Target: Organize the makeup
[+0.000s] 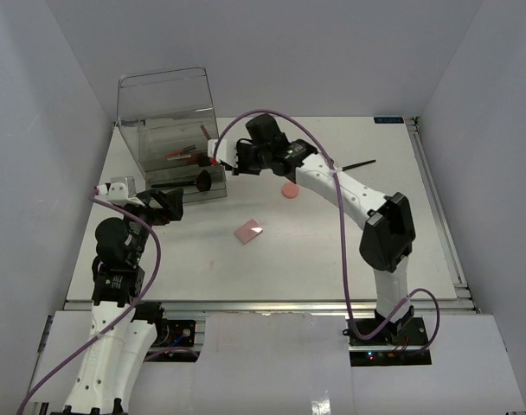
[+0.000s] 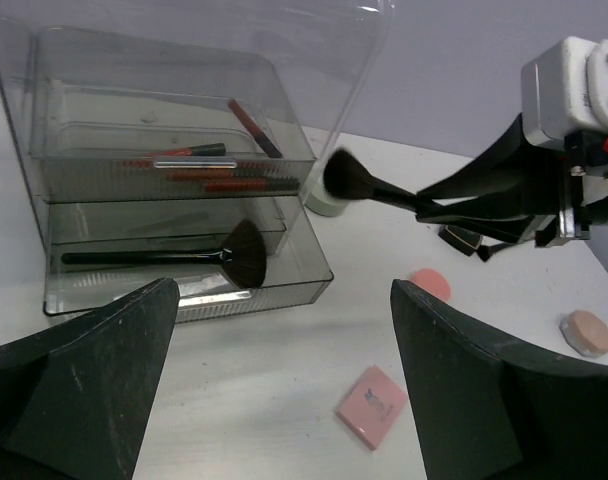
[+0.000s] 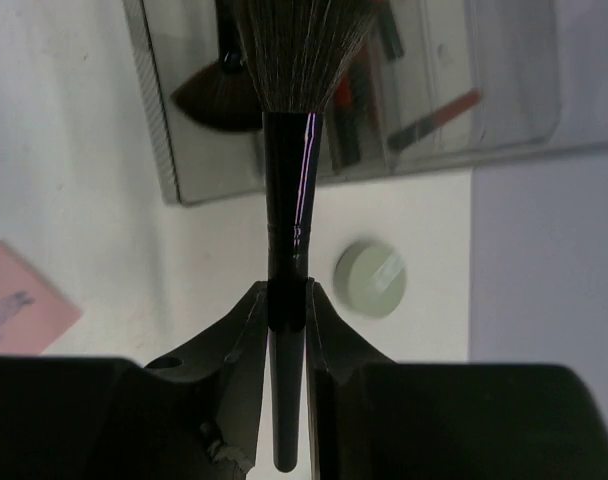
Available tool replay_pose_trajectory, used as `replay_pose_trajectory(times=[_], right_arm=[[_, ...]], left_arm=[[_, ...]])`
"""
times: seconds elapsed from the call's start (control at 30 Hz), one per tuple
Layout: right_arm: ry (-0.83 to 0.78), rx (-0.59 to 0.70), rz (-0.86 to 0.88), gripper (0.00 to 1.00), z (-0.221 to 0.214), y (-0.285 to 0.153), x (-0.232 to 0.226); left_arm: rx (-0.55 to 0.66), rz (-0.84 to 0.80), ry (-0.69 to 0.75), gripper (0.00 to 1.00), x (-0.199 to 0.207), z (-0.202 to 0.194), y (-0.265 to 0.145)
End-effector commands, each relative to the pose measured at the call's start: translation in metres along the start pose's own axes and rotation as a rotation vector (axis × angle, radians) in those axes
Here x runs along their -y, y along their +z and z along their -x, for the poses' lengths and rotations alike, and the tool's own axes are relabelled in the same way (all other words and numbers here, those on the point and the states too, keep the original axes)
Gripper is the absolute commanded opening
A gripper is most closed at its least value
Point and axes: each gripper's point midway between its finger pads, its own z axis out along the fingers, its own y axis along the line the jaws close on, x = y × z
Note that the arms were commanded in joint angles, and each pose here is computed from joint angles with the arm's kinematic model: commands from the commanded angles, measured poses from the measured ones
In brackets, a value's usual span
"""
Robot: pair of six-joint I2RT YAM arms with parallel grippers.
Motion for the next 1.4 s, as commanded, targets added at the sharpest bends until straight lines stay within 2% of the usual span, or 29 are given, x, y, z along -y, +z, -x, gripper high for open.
replay_pose_trajectory(times=[0.0, 0.23, 0.43, 0.5, 0.63, 0.73, 0.87, 0.93, 1.03, 1.1, 1.17, 1.3, 1.37], right_arm=[[-0.243, -0.003, 0.044, 0.08, 0.033, 0.043, 0.002], [-0.324, 0.056, -0.059, 0.08, 0.071, 0.094, 0.006], [-0.322, 0.096, -0.135, 0.10, 0.089, 0.119, 0.003], [-0.313, 0.109, -0.178, 0.22, 0.094, 0.124, 0.007], [-0.283, 0.129, -0.213, 0.57, 0.101, 0.124, 0.010], [-0.268, 0.132, -0.226, 0.67, 0.105, 0.114, 0.015], [-0.231, 0.136, -0.221, 0.68, 0.108, 0.086, 0.019], [-0.194, 0.133, -0.145, 0.69, 0.099, 0.060, 0.014], [-0.082, 0.169, -0.011, 0.69, 0.073, 0.010, 0.017], [0.023, 0.170, 0.120, 0.71, 0.037, -0.021, 0.003], [0.125, 0.151, 0.231, 0.73, -0.016, -0.046, -0.008], [0.241, 0.011, 0.222, 0.77, -0.129, -0.093, -0.001], [0.214, -0.043, 0.198, 0.83, -0.181, -0.117, -0.003]], left_arm=[[0.068, 0.172, 0.008, 0.98, -0.029, 0.016, -0.009], [0.131, 0.342, -0.033, 0.98, -0.058, 0.027, -0.020], [0.128, 0.345, -0.038, 0.98, -0.059, 0.026, -0.019], [0.123, 0.344, -0.037, 0.98, -0.060, 0.025, -0.018], [0.116, 0.342, -0.035, 0.98, -0.059, 0.024, -0.017], [0.110, 0.340, -0.035, 0.98, -0.060, 0.022, -0.016], [0.104, 0.325, -0.031, 0.98, -0.057, 0.020, -0.015], [0.098, 0.304, -0.025, 0.98, -0.054, 0.019, -0.014], [0.089, 0.250, -0.014, 0.98, -0.046, 0.017, -0.011], [0.078, 0.199, -0.006, 0.98, -0.037, 0.015, -0.009], [0.065, 0.155, -0.002, 0.98, -0.030, 0.012, -0.007], [0.037, 0.096, -0.001, 0.98, -0.020, 0.007, -0.004], [0.022, 0.080, -0.002, 0.98, -0.018, 0.004, -0.002]])
